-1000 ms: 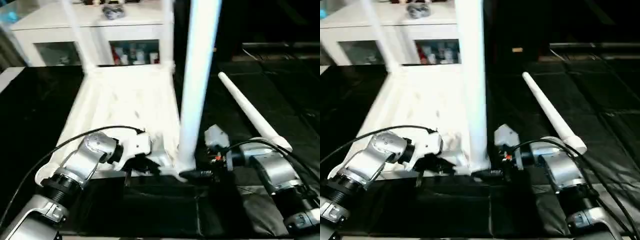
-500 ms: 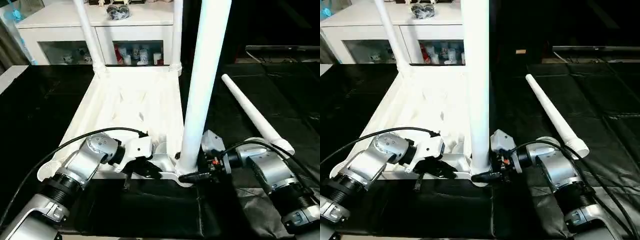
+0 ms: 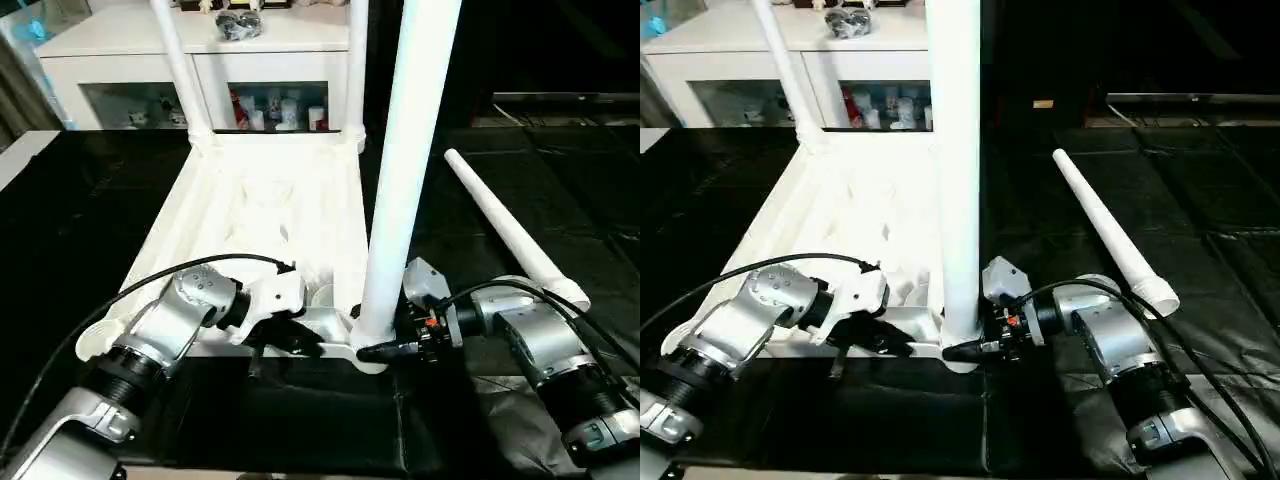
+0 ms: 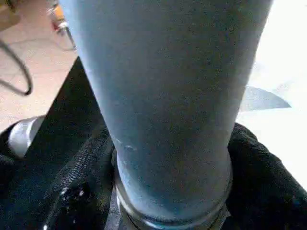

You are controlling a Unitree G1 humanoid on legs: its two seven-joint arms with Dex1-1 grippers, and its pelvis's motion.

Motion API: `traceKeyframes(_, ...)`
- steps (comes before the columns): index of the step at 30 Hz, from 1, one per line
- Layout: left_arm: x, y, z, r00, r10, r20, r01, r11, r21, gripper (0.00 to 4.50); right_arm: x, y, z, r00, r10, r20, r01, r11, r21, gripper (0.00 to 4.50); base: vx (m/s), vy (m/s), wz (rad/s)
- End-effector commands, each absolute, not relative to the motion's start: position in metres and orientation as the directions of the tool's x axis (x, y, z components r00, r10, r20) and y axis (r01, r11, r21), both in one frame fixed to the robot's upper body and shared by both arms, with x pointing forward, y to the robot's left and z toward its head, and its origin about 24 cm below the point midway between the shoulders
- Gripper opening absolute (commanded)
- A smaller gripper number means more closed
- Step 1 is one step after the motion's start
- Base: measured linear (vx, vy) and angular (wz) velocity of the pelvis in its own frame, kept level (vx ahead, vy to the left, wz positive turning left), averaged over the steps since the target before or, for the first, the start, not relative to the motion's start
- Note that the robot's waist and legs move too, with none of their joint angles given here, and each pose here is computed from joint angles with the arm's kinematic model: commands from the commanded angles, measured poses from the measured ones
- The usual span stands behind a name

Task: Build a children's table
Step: Rotate leg to tighten

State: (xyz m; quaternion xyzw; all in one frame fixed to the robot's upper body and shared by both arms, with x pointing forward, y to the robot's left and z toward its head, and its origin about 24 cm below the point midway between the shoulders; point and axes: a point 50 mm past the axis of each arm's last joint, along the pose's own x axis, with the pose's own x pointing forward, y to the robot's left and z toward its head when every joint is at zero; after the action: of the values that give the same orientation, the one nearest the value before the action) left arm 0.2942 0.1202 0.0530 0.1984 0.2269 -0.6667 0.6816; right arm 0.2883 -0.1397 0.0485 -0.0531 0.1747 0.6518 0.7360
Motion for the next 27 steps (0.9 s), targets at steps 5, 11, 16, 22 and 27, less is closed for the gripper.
traceKeyframes(5,0.31,0.088,0.061,0.345,-0.811,-0.473,0.915,0.403,-0.025,0.0,0.295,-0.086,0.03,0.407,0.865,-0.294,-0.859,0.472,0.199,2.79,-0.012,0.001,-0.03)
traceKeyframes(11,0.312,0.068,0.065,0.49,-0.763,-0.421,0.828,0.558,-0.048,0.0,0.308,-0.063,0.031,0.574,0.758,-0.31,-0.744,0.641,0.188,2.79,0.0,0.0,0.0)
traceKeyframes(16,0.312,0.061,0.069,0.534,-0.741,-0.408,0.8,0.599,-0.041,0.0,0.311,-0.054,0.037,0.604,0.744,-0.284,-0.724,0.662,0.195,3.49,0.0,0.0,0.0)
traceKeyframes(22,0.313,0.069,0.07,0.536,-0.727,-0.43,0.802,0.597,-0.01,0.0,0.311,-0.06,0.039,0.613,0.743,-0.269,-0.726,0.664,0.179,3.93,0.0,0.0,0.0)
traceKeyframes(27,0.312,0.081,0.069,0.499,-0.74,-0.45,0.831,0.556,0.008,0.0,0.31,-0.077,0.043,0.591,0.77,-0.239,-0.761,0.631,0.152,4.38,0.0,0.0,0.0)
